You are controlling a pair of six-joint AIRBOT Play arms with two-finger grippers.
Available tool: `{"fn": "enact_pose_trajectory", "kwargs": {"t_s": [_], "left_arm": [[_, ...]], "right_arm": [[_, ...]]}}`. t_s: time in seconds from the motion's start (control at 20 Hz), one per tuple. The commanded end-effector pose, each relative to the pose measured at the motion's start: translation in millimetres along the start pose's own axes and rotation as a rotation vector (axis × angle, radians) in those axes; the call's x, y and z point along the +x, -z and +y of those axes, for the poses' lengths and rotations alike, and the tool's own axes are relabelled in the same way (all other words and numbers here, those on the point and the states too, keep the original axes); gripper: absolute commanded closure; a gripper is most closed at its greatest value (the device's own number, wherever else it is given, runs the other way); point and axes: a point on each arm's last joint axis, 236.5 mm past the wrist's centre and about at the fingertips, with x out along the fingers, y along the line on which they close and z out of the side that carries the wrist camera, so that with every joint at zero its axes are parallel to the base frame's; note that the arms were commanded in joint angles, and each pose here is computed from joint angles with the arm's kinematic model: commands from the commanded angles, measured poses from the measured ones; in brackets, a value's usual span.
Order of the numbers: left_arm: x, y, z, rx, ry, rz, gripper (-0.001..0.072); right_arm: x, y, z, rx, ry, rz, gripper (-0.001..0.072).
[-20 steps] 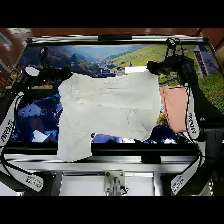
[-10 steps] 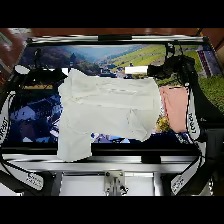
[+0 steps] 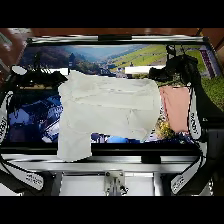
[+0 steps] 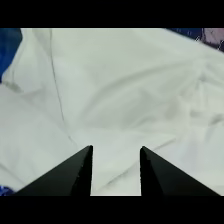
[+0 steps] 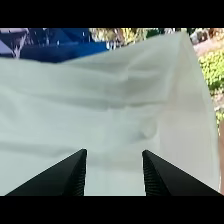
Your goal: Fold the shirts.
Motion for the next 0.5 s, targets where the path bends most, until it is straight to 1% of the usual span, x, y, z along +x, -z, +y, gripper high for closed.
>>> {"fn": "enact_pose_trajectory", "kwargs": {"t_s": [0.0,0.05,0.1,0.25,0.35,0.45], "left_arm": [[-31.7,80.5,62.3,-0.059,-0.284,0.358,0.0384],[-48.9,107.2,76.8,-0.059,-0.359,0.485,0.0383],[-58.6,123.5,78.2,-0.066,-0.374,0.561,0.0383],[-65.3,147.2,59.1,-0.086,-0.314,0.588,0.0379],[-68.4,181.5,41.3,-0.090,-0.237,0.600,0.0364],[-73.1,220.3,34.4,-0.130,-0.197,0.567,0.0363]], "right_arm": [[-24.1,67.3,-14.2,-0.095,0.042,0.293,0.0249],[-35.5,82.5,-19.7,-0.106,0.068,0.362,0.0249],[-46.9,94.5,-21.6,-0.115,0.079,0.417,0.0249],[-77.2,120.1,-17.0,-0.112,0.080,0.493,0.0249],[-94.2,151.3,-14.5,-0.103,0.077,0.523,0.0249],[-104.0,187.3,-14.0,-0.090,0.075,0.527,0.0248]]}}
